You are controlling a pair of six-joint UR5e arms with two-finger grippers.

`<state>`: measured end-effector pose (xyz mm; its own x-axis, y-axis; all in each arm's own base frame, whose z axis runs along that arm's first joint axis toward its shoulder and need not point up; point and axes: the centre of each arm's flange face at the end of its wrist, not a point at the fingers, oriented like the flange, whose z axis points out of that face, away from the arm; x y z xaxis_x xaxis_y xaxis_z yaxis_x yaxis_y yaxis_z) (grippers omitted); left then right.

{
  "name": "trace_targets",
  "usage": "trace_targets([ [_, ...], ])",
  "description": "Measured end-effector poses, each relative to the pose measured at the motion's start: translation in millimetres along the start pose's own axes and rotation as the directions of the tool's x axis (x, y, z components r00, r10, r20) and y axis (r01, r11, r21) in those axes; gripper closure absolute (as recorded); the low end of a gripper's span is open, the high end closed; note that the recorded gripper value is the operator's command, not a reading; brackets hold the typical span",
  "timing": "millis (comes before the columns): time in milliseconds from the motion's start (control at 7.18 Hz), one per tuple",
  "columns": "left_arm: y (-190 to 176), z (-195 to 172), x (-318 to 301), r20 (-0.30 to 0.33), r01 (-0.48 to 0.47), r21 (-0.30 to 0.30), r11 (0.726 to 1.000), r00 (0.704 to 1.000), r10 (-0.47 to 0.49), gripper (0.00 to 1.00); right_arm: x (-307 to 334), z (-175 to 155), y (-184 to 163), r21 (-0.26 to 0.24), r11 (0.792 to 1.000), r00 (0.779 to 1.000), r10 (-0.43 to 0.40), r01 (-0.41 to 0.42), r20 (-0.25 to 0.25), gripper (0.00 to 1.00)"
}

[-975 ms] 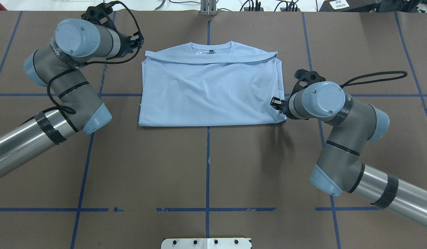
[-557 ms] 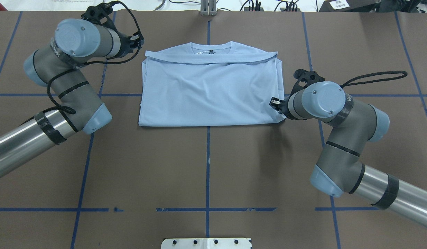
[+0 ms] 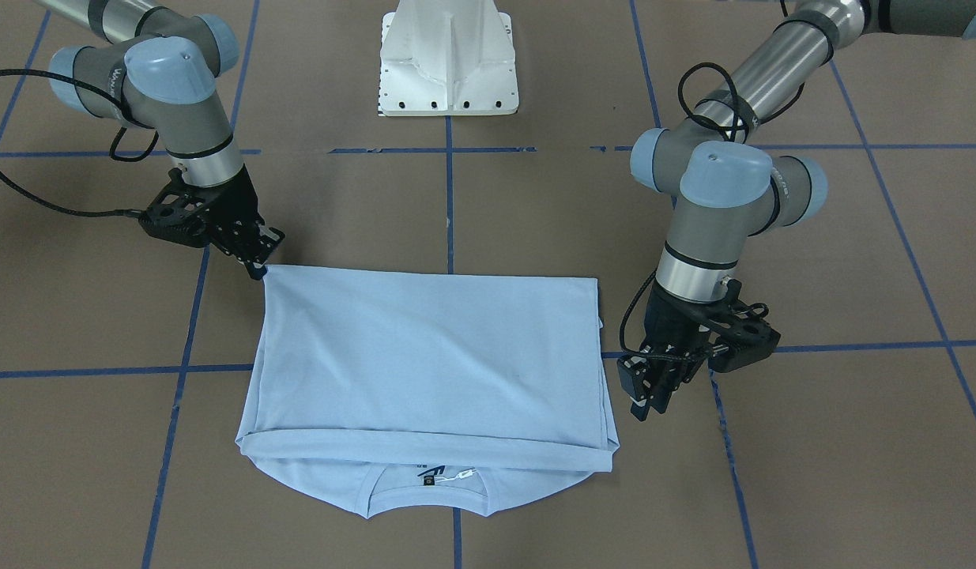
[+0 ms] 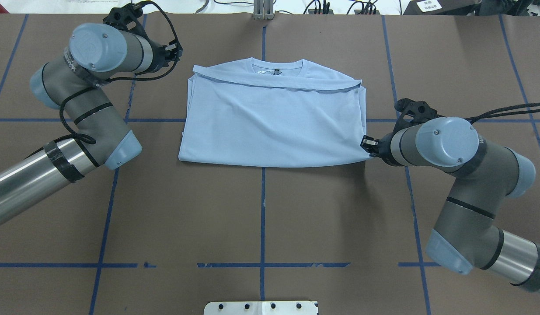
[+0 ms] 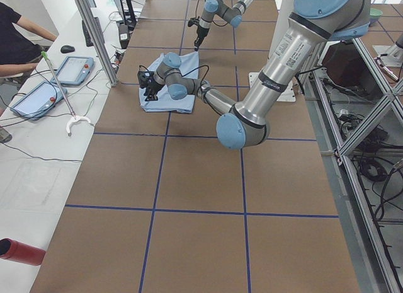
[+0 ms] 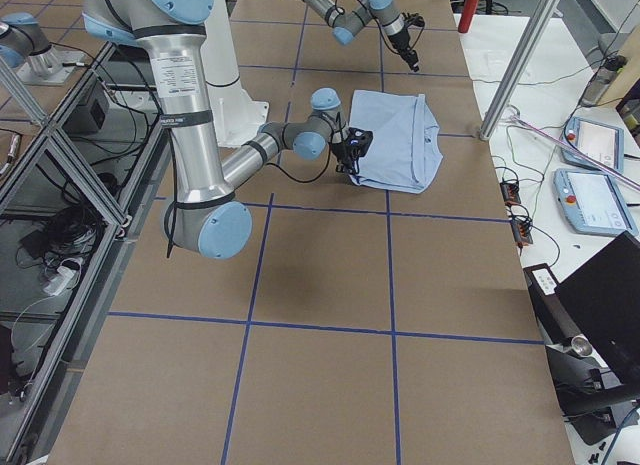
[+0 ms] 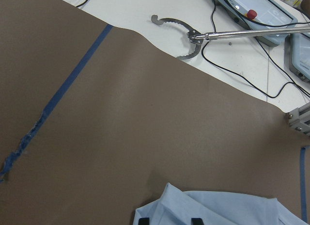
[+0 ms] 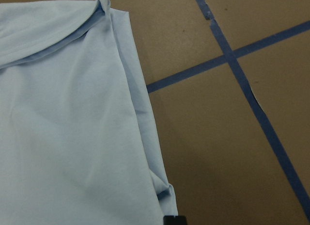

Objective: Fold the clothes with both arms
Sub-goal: 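Drag the folded shirt toward the robot with the right gripper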

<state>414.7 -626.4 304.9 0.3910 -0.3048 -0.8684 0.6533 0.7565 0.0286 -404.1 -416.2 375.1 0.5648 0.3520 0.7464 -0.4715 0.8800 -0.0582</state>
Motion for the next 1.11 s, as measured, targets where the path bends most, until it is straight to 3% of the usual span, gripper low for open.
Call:
trace_targets([
  [278, 0, -2, 4, -0.006, 0.003, -0.001, 1.000, 1.000, -0.003, 0.60, 35, -25, 29, -0.038, 0.999, 1.000, 0.011, -0.011, -0.005, 1.00],
  [418, 0, -5, 7, -0.015, 0.004, -0.002, 1.000, 1.000, -0.004, 0.60, 58, -52, 60, -0.102, 0.995, 1.000, 0.020, -0.020, -0.007, 1.00],
  [557, 2, -13, 13, -0.034, 0.003, -0.007, 1.000, 0.999, -0.003, 0.60, 78, -81, 95, -0.213, 0.976, 0.999, 0.028, -0.032, -0.019, 1.00],
  [696, 9, -24, 21, -0.062, -0.001, -0.030, 1.000, 0.998, 0.000, 0.59, 88, -105, 136, -0.352, 0.935, 0.999, 0.027, -0.040, -0.043, 0.89],
  [835, 19, -38, 31, -0.095, -0.009, -0.075, 0.997, 0.995, 0.002, 0.58, 92, -119, 186, -0.478, 0.877, 0.997, 0.003, -0.039, -0.075, 0.01],
  [975, 26, -53, 40, -0.126, -0.010, -0.118, 0.993, 0.992, -0.006, 0.57, 96, -128, 232, -0.560, 0.828, 0.994, -0.036, -0.027, -0.101, 0.00],
  [1114, 35, -68, 44, -0.145, 0.010, -0.172, 0.985, 0.989, -0.036, 0.52, 100, -132, 261, -0.593, 0.805, 0.992, -0.068, -0.010, -0.110, 0.00],
])
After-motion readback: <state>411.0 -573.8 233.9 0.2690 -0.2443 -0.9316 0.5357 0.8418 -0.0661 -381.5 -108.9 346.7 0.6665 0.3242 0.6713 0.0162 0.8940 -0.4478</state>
